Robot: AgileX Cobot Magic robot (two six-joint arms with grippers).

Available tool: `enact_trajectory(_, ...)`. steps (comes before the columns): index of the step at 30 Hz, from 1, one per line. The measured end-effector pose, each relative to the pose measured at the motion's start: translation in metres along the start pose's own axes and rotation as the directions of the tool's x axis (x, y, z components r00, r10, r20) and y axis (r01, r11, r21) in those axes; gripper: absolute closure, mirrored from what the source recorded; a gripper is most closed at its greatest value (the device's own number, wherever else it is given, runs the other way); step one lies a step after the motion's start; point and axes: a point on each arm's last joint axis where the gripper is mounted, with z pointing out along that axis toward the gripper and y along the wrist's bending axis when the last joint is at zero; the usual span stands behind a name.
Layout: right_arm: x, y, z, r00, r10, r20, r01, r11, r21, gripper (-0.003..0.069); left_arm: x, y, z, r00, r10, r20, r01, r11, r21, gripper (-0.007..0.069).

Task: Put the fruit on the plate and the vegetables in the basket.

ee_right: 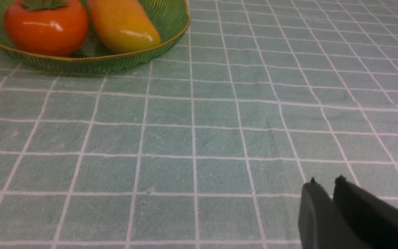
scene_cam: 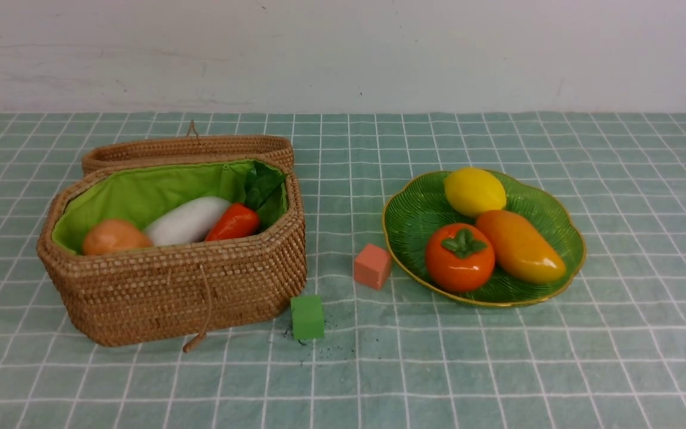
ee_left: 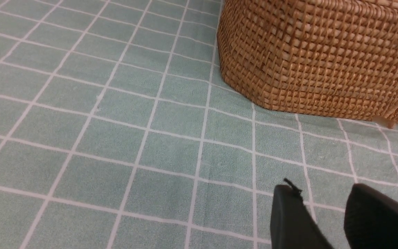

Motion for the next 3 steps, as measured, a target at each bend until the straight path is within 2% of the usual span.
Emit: enact_trajectory(3,0.0000,0.0000,0.0000,1.000,0.000,0.000,0.000,1.000,0.000,0.0568,0.0000,0.0000,0.0000,1.000,0.000,0.000,0.000,1.000,0.000,0.0387)
